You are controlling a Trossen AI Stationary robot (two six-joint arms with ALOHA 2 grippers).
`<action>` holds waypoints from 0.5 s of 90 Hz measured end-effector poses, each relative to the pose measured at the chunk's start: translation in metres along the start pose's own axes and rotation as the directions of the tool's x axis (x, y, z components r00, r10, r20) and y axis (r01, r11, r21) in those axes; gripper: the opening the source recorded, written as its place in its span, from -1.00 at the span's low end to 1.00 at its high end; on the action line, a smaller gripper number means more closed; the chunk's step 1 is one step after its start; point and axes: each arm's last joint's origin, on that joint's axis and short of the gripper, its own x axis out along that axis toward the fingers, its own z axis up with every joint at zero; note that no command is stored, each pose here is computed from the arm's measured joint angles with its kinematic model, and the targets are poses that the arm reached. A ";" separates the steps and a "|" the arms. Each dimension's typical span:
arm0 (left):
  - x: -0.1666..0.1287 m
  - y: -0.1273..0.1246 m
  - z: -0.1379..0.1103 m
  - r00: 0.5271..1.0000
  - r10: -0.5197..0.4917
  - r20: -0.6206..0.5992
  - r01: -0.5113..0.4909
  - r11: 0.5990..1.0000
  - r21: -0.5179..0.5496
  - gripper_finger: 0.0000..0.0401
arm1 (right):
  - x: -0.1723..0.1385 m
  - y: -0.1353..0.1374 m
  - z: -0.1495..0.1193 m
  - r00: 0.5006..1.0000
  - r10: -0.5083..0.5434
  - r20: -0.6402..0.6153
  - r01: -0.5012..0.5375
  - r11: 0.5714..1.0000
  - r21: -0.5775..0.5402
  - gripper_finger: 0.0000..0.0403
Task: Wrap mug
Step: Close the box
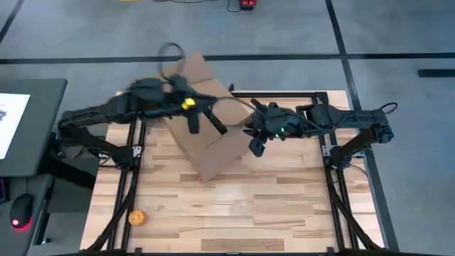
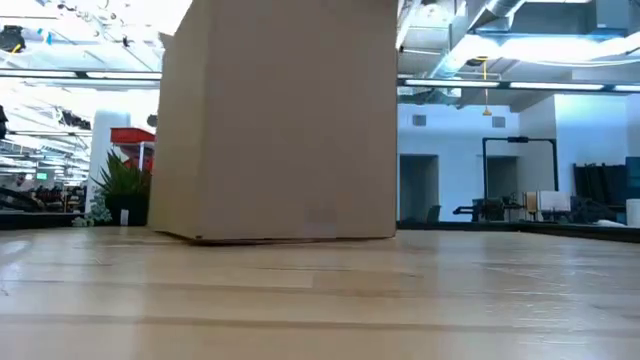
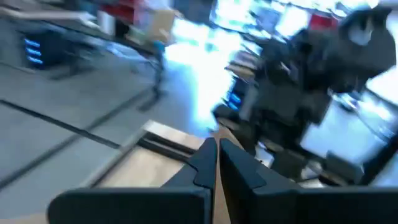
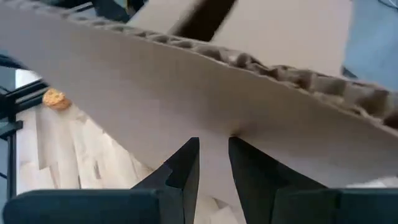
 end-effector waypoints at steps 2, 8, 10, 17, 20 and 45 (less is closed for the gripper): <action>-0.004 0.002 0.002 1.000 0.029 0.011 -0.029 1.000 0.004 -1.00 | 0.000 -0.001 0.001 1.000 -0.002 0.002 0.002 1.000 -0.007 -0.60; -0.016 0.008 0.007 0.990 0.133 0.045 -0.134 0.991 0.027 -1.00 | 0.000 -0.002 0.002 1.000 0.001 0.010 -0.001 1.000 -0.019 -0.60; -0.020 0.010 0.008 0.985 0.165 0.052 -0.167 0.986 0.029 -1.00 | -0.001 -0.003 0.002 1.000 0.010 0.009 -0.009 1.000 -0.023 -0.60; -0.027 0.019 0.009 0.968 0.247 0.041 -0.249 0.968 0.038 -1.00 | -0.004 -0.003 0.003 0.999 0.030 0.016 -0.029 0.999 -0.035 -0.60; -0.027 0.023 0.007 0.963 0.269 0.022 -0.270 0.962 0.043 -1.00 | -0.006 -0.003 0.004 0.999 0.041 0.023 -0.040 0.998 -0.045 -0.60; 0.014 0.041 -0.028 0.902 0.359 -0.242 -0.325 0.931 0.170 -1.00 | -0.009 0.001 0.016 0.982 0.152 0.113 -0.139 0.983 -0.116 -0.60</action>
